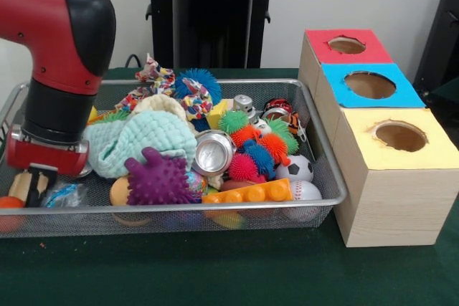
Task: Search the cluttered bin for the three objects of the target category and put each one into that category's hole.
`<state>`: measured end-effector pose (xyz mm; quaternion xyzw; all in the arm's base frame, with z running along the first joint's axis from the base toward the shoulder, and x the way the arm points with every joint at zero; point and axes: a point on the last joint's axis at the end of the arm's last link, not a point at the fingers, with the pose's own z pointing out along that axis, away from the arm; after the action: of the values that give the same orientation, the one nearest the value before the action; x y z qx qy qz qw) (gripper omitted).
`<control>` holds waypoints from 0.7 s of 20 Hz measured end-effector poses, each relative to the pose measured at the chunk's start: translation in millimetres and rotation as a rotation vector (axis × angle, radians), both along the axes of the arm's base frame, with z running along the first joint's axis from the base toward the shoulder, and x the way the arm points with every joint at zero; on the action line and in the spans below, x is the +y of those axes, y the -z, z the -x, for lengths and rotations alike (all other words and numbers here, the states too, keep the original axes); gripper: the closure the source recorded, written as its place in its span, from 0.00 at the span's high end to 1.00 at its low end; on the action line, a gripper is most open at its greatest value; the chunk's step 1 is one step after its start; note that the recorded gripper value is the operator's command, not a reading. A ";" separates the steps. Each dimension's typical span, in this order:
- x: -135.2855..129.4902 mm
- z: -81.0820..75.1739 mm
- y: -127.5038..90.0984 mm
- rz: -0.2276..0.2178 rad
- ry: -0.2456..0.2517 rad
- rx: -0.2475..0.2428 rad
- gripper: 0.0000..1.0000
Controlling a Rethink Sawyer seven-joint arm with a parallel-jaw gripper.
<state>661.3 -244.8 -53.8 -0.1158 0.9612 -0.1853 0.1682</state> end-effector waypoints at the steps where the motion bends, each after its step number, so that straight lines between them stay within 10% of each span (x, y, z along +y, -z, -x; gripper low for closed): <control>1: 0.7 -0.3 0.5 0.010 -0.019 -0.021 0.00; 6: 6.3 -1.3 5.4 0.040 -0.099 -0.132 0.00; 10: -4.7 5.3 10.0 -0.015 -0.021 -0.145 0.00; 11: -18.0 11.3 14.3 -0.074 0.087 -0.113 1.00; 14: -29.4 19.2 18.3 -0.117 0.174 -0.063 1.00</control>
<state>642.2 -274.2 -72.2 -0.0159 0.9710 -0.1465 0.1881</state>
